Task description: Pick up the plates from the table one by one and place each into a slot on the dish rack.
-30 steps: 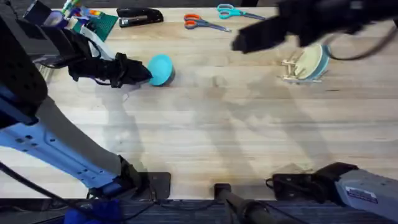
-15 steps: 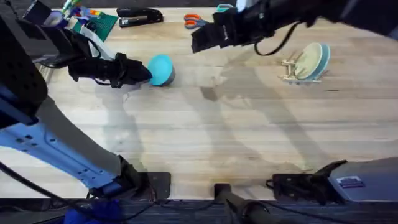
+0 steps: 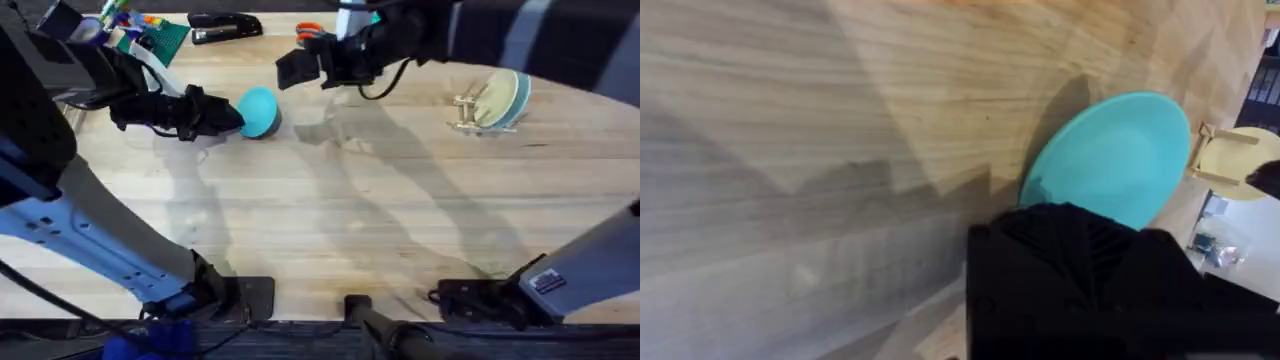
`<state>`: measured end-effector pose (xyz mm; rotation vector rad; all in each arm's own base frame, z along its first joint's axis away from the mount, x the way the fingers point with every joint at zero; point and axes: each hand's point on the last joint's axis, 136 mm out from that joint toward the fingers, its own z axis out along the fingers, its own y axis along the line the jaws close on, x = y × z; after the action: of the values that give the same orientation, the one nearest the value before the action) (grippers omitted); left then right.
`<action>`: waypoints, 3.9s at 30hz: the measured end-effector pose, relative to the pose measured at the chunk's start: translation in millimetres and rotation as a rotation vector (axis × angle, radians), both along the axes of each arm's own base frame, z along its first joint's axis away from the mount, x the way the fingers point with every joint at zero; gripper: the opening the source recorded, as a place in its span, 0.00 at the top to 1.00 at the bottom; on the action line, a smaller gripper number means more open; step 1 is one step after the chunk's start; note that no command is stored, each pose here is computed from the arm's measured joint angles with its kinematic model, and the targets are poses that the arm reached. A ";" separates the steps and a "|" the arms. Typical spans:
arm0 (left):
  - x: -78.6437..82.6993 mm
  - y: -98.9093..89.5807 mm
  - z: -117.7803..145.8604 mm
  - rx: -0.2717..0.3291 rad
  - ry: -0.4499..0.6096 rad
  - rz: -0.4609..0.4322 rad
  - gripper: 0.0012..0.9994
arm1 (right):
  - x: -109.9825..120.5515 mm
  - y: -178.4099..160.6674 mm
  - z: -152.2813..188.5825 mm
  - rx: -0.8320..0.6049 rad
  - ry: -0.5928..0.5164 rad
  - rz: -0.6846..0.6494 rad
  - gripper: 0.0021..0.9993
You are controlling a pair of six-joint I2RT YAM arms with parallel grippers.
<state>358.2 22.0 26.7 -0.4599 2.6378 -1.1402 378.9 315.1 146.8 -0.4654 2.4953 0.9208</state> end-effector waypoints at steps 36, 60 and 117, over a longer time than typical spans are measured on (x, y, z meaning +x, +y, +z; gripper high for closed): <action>-0.1 0.0 -0.2 0.000 0.001 0.000 0.96 | 25.9 76.4 -81.3 0.088 0.080 -0.086 0.00; -0.1 0.0 -0.2 0.000 0.001 0.000 0.96 | 21.2 81.3 -84.0 0.087 0.094 -0.085 0.29; -88.4 -38.8 165.7 0.524 -0.322 -0.131 0.96 | -18.7 23.0 41.5 -0.128 -0.207 0.078 0.97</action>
<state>269.8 -16.8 192.4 0.0003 2.5590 -0.4603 360.2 338.2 188.3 -0.6683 2.3691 0.7050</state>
